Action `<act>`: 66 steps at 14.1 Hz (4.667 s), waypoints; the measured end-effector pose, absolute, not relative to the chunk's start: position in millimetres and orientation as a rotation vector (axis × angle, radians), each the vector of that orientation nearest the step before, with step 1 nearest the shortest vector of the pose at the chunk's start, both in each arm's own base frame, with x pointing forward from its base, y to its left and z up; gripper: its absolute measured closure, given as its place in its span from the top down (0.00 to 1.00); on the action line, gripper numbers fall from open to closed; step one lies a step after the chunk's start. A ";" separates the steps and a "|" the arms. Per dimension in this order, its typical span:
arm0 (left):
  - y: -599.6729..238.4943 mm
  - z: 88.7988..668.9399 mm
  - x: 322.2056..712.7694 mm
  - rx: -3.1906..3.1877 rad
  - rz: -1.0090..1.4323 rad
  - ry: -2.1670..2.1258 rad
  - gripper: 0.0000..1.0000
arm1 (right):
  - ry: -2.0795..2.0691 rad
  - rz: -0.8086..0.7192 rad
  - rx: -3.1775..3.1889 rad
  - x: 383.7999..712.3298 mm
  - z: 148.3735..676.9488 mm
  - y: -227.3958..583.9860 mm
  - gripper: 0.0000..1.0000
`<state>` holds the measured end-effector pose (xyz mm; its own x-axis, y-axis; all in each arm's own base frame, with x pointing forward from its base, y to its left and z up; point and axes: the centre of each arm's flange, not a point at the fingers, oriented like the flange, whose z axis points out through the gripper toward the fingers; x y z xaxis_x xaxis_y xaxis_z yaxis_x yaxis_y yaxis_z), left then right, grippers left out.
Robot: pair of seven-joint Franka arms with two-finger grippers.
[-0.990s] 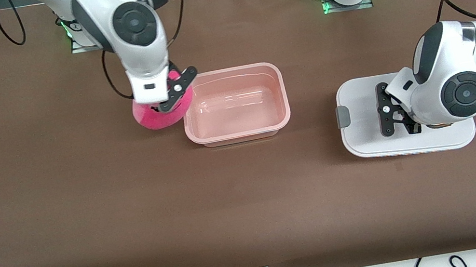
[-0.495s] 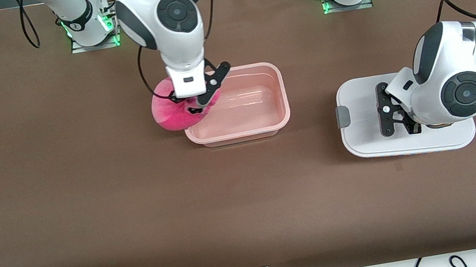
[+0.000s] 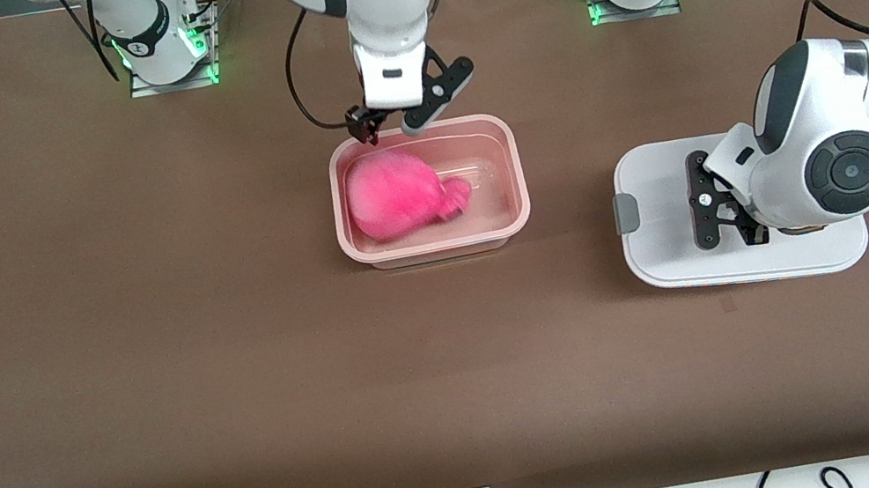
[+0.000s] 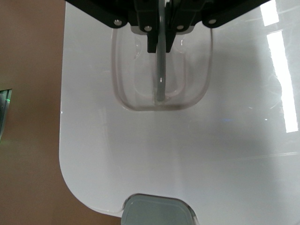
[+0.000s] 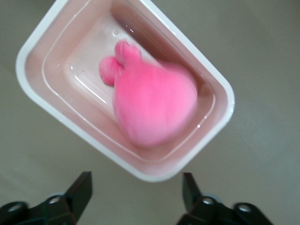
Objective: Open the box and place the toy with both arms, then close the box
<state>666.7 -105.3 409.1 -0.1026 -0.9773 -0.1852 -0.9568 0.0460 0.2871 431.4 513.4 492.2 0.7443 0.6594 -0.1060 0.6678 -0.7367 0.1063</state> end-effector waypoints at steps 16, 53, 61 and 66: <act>-368.1 423.3 562.3 2.017 -0.405 -2.038 0.07 | 0.169 -0.124 2.880 604.2 586.8 150.9 1.00; -507.3 335.2 522.2 2.085 -0.225 -2.017 0.07 | -0.144 -0.270 3.122 548.3 633.5 1.6 1.00; -505.5 338.9 524.9 2.093 -0.216 -2.011 0.41 | -0.143 -0.269 3.122 548.5 633.4 1.7 1.00; -484.9 400.8 521.2 2.332 -0.317 -1.800 0.90 | -0.142 -0.269 3.123 548.6 633.2 2.2 1.00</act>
<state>521.2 -484.9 400.8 0.2452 -0.9677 -0.0585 -0.9296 -0.2518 0.2693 548.6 2.2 633.2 0.9812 -0.0904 -0.1704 -0.0896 -0.9959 0.0120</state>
